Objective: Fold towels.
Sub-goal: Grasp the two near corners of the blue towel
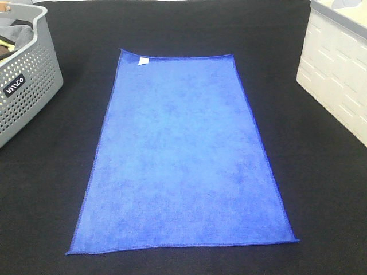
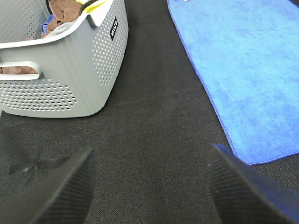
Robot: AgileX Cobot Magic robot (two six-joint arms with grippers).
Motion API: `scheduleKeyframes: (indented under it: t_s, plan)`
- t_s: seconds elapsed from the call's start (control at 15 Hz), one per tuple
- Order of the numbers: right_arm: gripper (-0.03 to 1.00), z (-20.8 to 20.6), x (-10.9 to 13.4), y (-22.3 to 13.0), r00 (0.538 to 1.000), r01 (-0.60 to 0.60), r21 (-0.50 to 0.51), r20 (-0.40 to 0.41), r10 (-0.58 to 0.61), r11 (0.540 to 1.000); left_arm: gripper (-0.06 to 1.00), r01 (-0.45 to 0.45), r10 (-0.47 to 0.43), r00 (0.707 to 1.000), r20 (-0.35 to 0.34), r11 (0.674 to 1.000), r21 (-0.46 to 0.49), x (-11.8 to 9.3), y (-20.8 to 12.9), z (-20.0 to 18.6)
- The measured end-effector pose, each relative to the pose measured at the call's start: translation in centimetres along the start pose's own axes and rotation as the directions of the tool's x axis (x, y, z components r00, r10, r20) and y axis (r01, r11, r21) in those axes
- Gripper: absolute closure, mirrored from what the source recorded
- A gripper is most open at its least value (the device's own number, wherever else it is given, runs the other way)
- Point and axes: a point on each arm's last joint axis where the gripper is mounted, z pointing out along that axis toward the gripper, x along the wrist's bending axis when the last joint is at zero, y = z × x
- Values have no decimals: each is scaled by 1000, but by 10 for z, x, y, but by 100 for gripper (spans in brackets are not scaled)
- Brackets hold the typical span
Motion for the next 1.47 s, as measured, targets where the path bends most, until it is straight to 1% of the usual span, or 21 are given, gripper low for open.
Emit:
scheduleKeyframes:
  t_s: [1.47]
  plan:
    - [10, 0, 0, 0, 1000, 0, 0, 0, 0, 1000, 29, 0, 0, 1000, 0, 1000, 0, 0, 0, 0]
